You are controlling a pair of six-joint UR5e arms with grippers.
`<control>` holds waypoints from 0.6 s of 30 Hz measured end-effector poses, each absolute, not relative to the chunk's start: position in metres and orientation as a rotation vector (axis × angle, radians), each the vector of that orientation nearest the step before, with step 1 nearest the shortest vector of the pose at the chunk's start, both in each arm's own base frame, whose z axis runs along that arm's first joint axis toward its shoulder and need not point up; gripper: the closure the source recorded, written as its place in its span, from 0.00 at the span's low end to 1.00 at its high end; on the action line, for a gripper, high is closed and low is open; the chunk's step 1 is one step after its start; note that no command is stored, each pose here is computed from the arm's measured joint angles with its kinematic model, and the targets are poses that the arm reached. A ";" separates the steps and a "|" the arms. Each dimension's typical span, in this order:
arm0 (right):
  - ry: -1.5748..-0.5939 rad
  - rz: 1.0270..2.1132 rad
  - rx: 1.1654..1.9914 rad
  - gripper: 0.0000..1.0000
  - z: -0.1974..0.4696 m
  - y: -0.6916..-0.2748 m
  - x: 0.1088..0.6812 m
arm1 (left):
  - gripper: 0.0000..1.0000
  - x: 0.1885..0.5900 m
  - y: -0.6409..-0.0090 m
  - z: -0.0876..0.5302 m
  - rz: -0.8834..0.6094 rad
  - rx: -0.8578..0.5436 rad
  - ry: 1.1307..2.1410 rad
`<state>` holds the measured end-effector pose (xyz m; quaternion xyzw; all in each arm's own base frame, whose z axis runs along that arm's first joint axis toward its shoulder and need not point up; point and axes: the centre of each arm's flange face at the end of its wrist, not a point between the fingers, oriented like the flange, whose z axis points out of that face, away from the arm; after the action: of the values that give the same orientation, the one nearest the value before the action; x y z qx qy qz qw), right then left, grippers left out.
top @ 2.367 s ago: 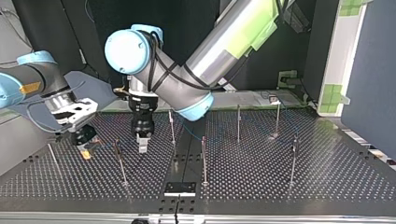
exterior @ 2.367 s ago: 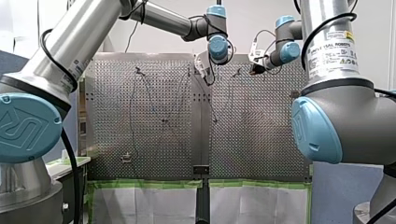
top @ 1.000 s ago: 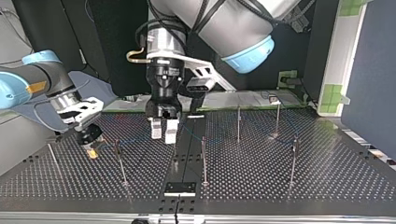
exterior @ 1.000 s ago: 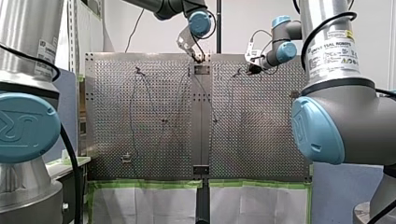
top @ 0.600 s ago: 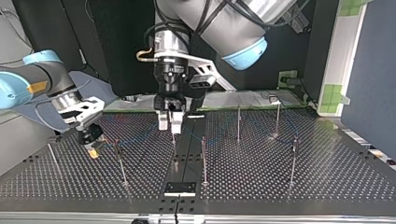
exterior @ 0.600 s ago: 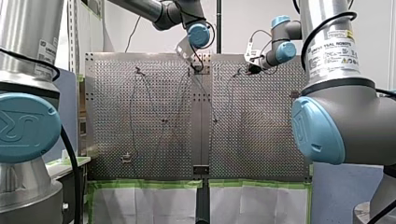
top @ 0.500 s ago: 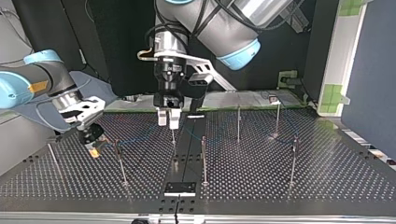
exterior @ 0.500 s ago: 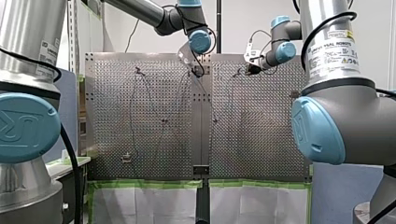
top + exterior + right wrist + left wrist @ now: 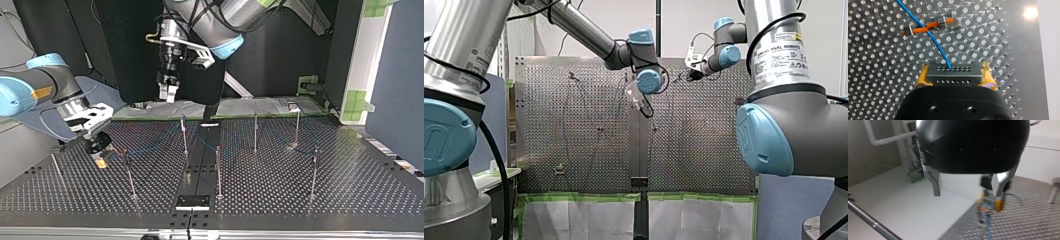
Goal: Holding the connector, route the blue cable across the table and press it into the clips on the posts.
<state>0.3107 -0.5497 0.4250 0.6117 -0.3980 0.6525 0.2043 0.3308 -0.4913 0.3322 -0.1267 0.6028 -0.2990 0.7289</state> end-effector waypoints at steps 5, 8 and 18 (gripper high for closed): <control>-1.111 1.819 1.708 1.00 0.424 -0.550 0.311 | 0.00 0.329 -0.491 0.294 -0.638 -0.262 1.363; -1.111 1.819 1.709 1.00 0.423 -0.550 0.311 | 0.00 0.331 -0.487 0.271 -0.618 -0.257 1.383; -1.117 1.816 1.713 1.00 0.420 -0.549 0.311 | 0.00 0.351 -0.455 0.195 -0.516 -0.271 1.442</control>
<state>0.3115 -0.5492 0.4204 0.6135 -0.4000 0.6503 0.2017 0.3507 -0.4554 0.1950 -0.1222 0.6504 -0.2327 0.7127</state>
